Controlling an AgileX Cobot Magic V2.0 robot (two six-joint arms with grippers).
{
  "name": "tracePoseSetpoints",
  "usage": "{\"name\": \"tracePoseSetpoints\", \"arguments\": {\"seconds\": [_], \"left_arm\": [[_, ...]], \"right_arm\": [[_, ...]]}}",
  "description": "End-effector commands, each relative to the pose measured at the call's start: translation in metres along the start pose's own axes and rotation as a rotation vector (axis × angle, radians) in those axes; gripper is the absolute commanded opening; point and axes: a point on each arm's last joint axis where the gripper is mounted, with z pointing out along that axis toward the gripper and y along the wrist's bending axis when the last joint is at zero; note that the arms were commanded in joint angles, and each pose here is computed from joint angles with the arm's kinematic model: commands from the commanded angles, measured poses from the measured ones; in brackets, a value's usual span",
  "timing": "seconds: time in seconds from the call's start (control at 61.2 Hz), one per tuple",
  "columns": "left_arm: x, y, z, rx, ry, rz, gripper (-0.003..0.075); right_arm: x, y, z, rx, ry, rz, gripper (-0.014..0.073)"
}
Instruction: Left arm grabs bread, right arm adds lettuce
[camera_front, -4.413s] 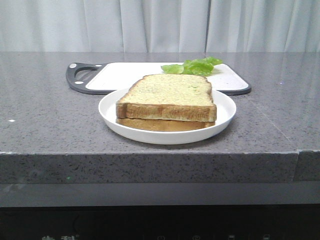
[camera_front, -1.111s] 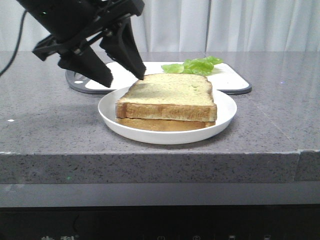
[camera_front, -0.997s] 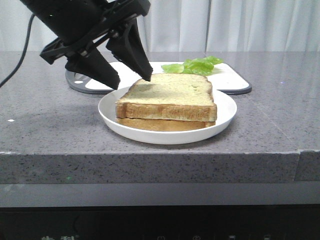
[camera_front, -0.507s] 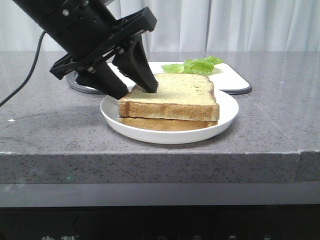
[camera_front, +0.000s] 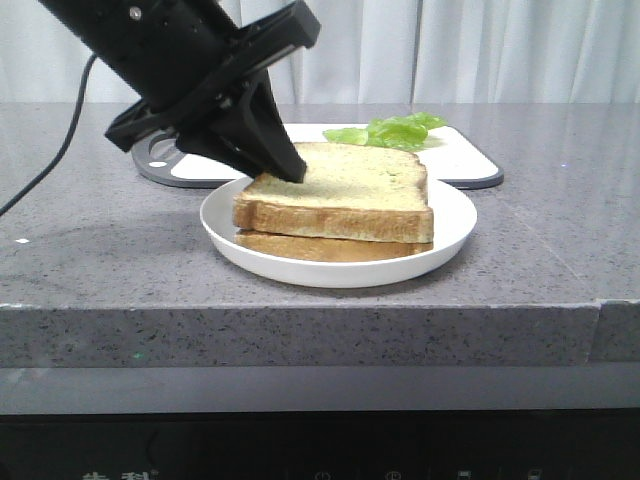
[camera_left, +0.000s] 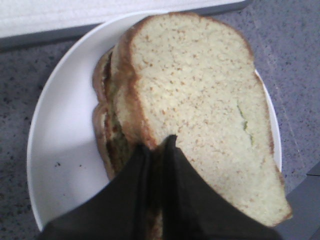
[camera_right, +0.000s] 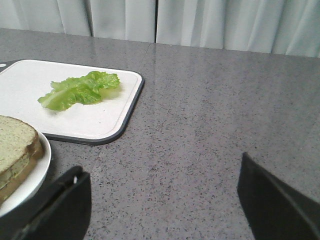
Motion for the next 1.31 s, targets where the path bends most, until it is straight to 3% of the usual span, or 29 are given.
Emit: {"name": "tracePoseSetpoints", "arguments": {"seconds": [0.0,0.163,0.392,0.719,0.932,1.128,1.291], "left_arm": [[-0.017,-0.022,-0.039,0.04,-0.166,0.04,-0.0019],[-0.021,-0.027,-0.074,0.04,-0.265,0.06,-0.0019],[-0.011,-0.01,-0.115,-0.093,-0.438,0.119,-0.002],[0.037,0.01,-0.153,-0.333,-0.575,0.248,-0.002],[0.077,0.023,-0.178,-0.498,-0.66,0.256,-0.002],[0.121,0.03,-0.196,-0.536,-0.762,0.259,-0.002],[0.148,0.027,-0.211,-0.502,-0.87,0.255,-0.002]], "right_arm": [[-0.017,-0.001,-0.002,0.008,-0.101,-0.005,0.0613],[-0.017,-0.001,-0.002,0.008,-0.1,-0.005,0.0613],[-0.017,-0.001,-0.002,0.007,-0.091,-0.005,0.0613],[-0.016,-0.001,-0.002,0.007,-0.09,-0.005,0.0613],[-0.016,-0.001,-0.002,0.007,-0.09,-0.005,0.0613],[-0.016,-0.001,-0.002,0.007,-0.09,-0.005,0.0613],[-0.016,-0.001,-0.002,0.007,-0.09,-0.005,0.0613]]}}
